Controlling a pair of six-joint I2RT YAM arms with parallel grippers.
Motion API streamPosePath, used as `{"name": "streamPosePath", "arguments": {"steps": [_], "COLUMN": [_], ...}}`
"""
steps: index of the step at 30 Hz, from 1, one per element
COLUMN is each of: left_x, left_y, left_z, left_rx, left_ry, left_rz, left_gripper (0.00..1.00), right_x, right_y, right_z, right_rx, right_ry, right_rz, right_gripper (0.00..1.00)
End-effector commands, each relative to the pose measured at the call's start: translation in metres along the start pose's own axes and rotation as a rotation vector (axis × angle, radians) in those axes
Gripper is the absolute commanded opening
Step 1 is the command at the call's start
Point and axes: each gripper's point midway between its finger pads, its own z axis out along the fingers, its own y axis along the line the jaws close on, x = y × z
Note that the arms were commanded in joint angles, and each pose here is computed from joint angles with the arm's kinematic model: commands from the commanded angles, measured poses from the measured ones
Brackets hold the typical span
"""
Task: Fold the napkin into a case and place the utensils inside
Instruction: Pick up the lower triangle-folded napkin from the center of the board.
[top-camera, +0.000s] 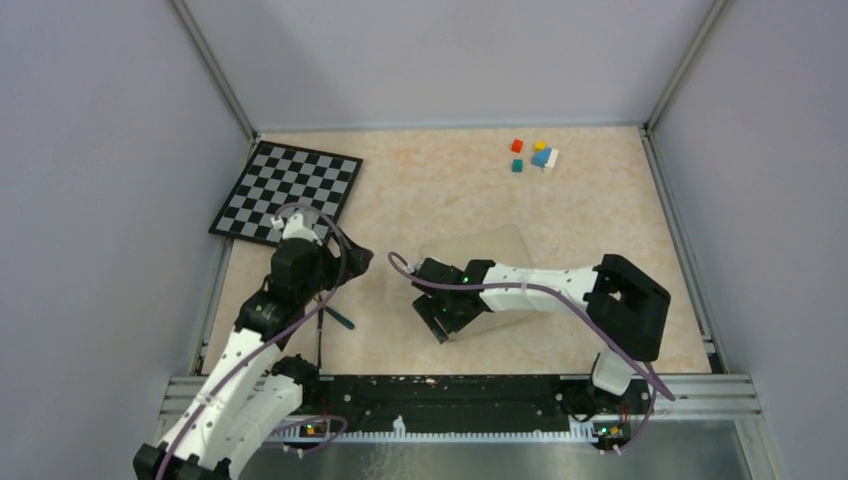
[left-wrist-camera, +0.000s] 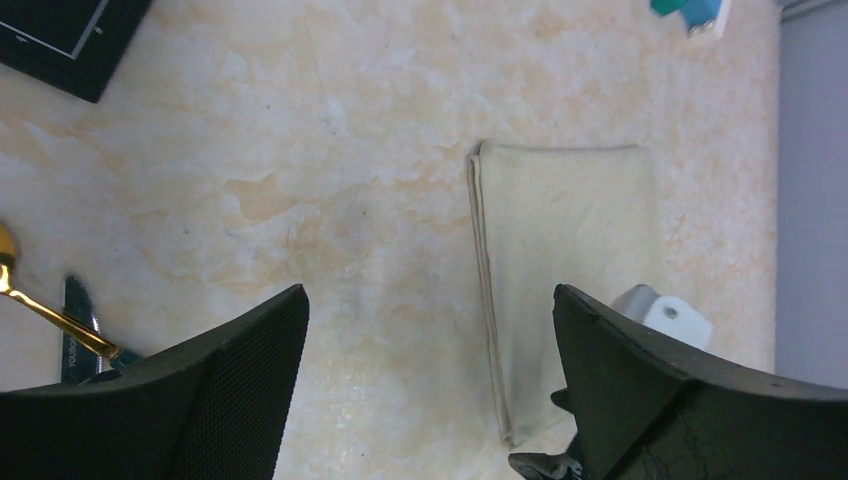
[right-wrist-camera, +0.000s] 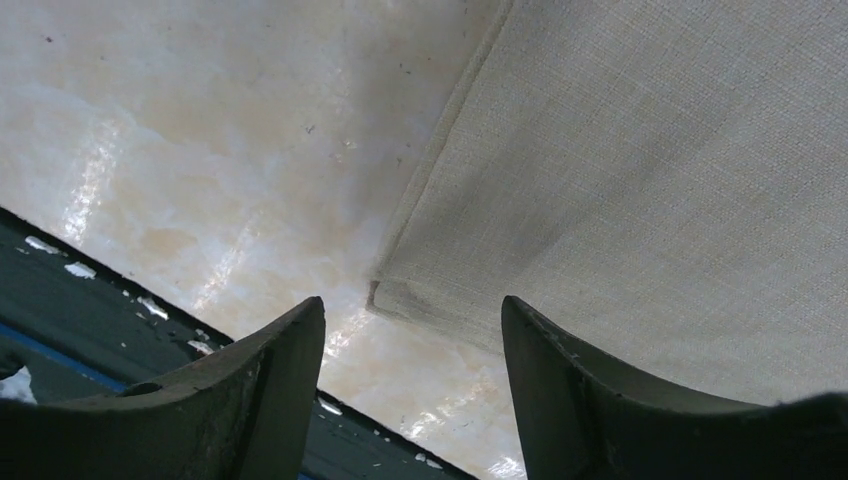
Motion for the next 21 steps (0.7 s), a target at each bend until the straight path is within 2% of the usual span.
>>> {"name": "streamPosePath", "arguments": {"steps": [1,5,13,15,18,19,21], "left_x": [-0.024,-0.03,-0.027,-0.028,-0.029,-0.029,-0.027], "left_y": [0.005,0.007,0.006,0.007,0.008,0.01,0.014], "left_z": [-0.02,-0.03,-0.03,-0.031,-0.032,-0.032,-0.031], "left_rx": [-0.007,-0.018,-0.01,-0.012,-0.017,-0.024,-0.04], "left_ry": [-0.164,-0.192,-0.18,-0.185,-0.195,-0.196,-0.191], "left_rz": [-0.031,-0.009,-0.004,-0.003,0.006,0.01,0.013], "left_gripper": [0.96,0.96,0.96,0.96,0.96,0.96,0.96], "right_x": [-0.014,-0.011,0.004,0.011,0.018,0.016,0.007], "right_y": [0.009,0.01,0.003,-0.004,-0.011,-0.013,-0.015], "right_z": [0.002,0.013,0.032,0.04,0.046,0.045,0.04], "right_rx": [0.015,0.037,0.129,0.165,0.198,0.212,0.228], "right_ry": [-0.023,0.0,0.071,0.084,0.093,0.081,0.038], "right_rz": [0.008,-0.009,-0.043,-0.046,-0.046,-0.046,-0.05], "right_gripper": [0.63,0.56,0.58,0.48,0.24,0.14,0.01]}}
